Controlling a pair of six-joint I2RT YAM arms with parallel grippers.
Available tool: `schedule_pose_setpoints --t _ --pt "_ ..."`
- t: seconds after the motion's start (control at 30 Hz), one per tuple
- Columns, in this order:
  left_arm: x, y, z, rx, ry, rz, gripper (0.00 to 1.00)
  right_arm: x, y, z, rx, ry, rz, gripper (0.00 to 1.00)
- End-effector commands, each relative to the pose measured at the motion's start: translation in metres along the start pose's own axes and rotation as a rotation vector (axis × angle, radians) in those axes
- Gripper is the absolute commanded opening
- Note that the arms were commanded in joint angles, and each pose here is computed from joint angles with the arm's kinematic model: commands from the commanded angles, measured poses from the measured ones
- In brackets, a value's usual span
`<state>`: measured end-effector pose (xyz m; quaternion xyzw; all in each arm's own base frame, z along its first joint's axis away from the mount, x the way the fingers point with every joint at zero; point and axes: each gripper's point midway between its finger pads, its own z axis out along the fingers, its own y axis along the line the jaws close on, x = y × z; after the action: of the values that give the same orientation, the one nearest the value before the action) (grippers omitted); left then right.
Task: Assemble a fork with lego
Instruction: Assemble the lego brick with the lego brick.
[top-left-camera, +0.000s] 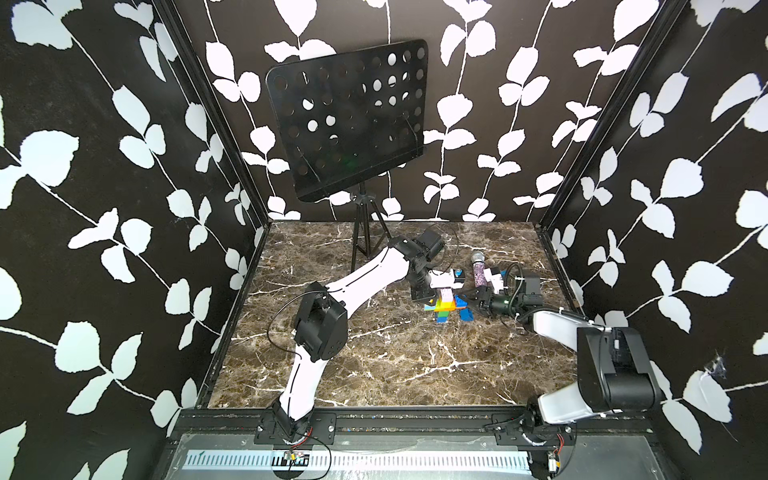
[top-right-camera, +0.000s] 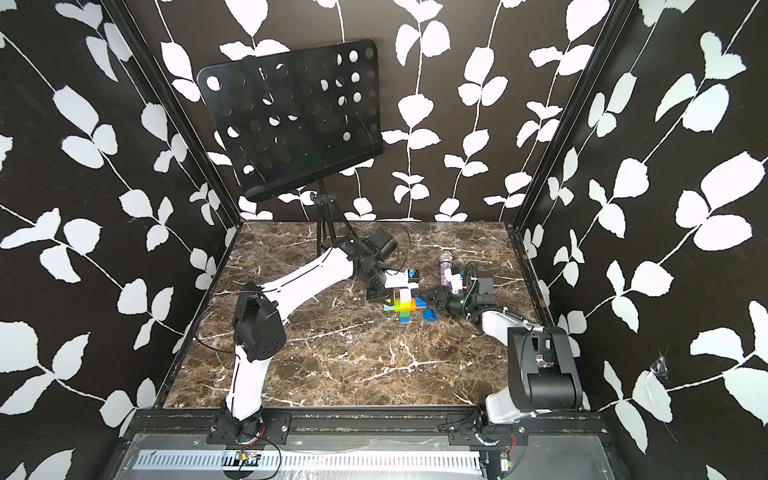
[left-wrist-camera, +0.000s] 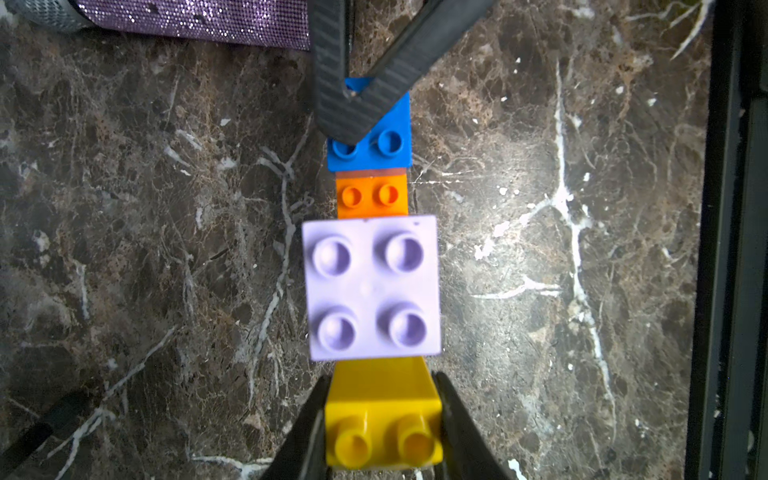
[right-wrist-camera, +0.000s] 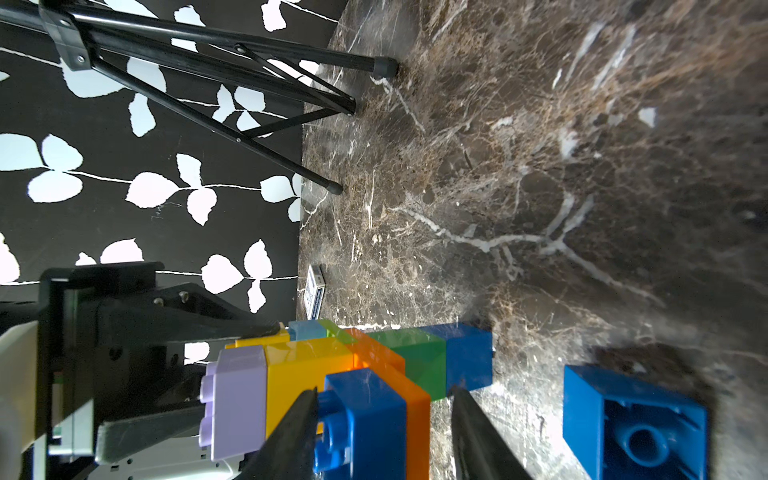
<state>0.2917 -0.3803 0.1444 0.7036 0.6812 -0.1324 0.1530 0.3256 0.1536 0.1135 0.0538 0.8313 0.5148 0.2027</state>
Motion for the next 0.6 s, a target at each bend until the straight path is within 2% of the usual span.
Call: schedule_pose_setpoints --t 0.0,0.23,0.5,0.57 --pt "0.024 -0.008 0.023 0.036 0.106 -0.061 0.0 0.008 -0.016 0.001 0.064 0.002 0.029 0.49" --pt "0.022 -0.011 0.025 0.036 0.062 -0.087 0.0 0.011 -0.016 -0.001 0.069 0.0 0.028 0.49" --pt "0.045 -0.024 0.036 0.1 0.158 -0.07 0.0 0.009 -0.014 -0.001 0.065 -0.005 0.026 0.49" --pt "0.04 -0.022 0.031 0.099 0.143 -0.071 0.0 0.007 -0.01 -0.002 0.059 -0.006 0.019 0.49"
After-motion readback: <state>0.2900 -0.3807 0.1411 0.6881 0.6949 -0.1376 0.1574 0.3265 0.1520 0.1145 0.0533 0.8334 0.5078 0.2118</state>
